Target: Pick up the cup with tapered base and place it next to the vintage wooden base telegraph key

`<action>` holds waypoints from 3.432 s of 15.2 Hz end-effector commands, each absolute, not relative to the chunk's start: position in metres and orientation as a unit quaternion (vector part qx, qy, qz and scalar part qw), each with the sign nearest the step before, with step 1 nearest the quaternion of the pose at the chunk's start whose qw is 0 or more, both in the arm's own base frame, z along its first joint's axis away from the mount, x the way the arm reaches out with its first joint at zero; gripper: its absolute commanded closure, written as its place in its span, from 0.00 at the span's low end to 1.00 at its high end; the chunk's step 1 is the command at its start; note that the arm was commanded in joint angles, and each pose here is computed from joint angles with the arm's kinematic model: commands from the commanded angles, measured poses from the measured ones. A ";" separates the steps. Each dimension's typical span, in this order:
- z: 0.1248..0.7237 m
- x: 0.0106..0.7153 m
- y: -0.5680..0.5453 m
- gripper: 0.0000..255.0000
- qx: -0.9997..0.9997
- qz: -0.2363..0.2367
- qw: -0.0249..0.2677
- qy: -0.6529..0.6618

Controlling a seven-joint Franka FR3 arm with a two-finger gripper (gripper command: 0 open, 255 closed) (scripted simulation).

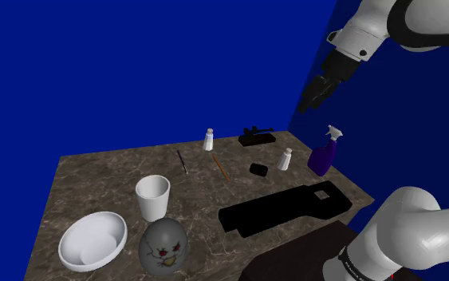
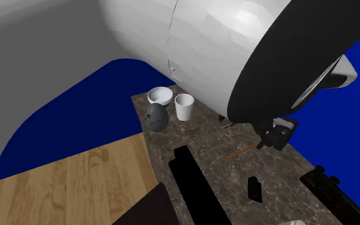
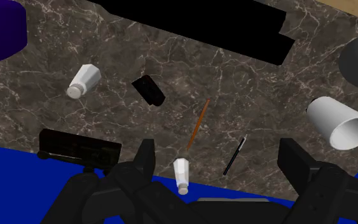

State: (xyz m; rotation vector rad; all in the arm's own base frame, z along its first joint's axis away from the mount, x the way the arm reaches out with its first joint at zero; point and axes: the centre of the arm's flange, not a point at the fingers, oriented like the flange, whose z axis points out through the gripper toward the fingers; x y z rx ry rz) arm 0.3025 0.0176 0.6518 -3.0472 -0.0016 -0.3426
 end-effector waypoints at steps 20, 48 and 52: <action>0.523 0.439 0.189 0.00 -0.996 -0.068 0.044 -0.029; 0.366 0.540 0.346 0.00 -0.997 -0.031 0.050 -0.053; 0.366 0.540 0.346 0.00 -0.997 -0.031 0.050 -0.053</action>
